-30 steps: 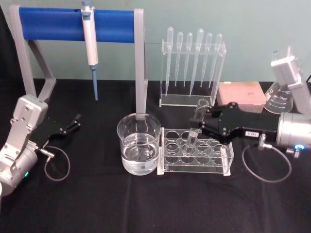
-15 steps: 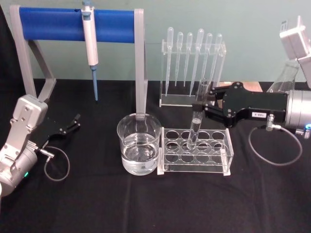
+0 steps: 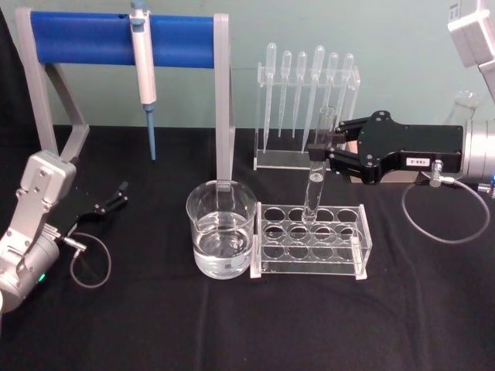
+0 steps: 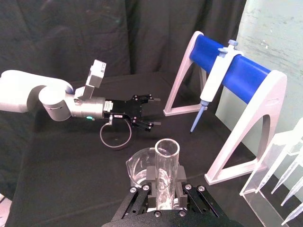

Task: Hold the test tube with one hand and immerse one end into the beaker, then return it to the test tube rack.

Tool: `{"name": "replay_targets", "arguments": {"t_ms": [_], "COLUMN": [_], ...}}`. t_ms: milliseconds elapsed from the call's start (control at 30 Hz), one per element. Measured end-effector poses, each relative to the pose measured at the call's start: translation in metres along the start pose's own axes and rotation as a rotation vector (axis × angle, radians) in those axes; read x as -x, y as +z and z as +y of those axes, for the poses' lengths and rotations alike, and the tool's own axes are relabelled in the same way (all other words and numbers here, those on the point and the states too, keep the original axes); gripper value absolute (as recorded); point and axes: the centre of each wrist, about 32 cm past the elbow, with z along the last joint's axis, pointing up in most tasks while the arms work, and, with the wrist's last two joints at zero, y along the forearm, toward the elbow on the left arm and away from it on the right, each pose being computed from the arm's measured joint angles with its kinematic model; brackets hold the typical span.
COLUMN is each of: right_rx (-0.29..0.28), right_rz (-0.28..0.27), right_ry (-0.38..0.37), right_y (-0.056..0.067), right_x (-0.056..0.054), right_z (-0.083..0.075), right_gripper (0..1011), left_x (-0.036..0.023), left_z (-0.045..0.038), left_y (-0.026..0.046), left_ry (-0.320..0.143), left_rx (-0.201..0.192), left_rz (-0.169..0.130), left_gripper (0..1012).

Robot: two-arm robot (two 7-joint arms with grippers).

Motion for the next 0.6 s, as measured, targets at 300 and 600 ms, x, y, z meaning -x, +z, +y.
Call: {"name": "replay_targets", "arguments": {"t_ms": [300,600], "right_rx": [-0.004,-0.004], "right_rz": [-0.007,-0.008], "right_ry": [-0.004,-0.004], "right_y": [0.0014,0.0012], "right_x": [-0.0002,-0.0001], "right_z": [-0.0008,-0.0004], "right_gripper": [246,246], "left_x": [0.0,0.0], "left_z": [0.0,0.0], "left_y": [0.0,0.0], "left_ry": [0.0,0.0], "left_rx": [0.0,0.0], "left_rz": [0.0,0.0], "left_gripper": [1000,1000]}}
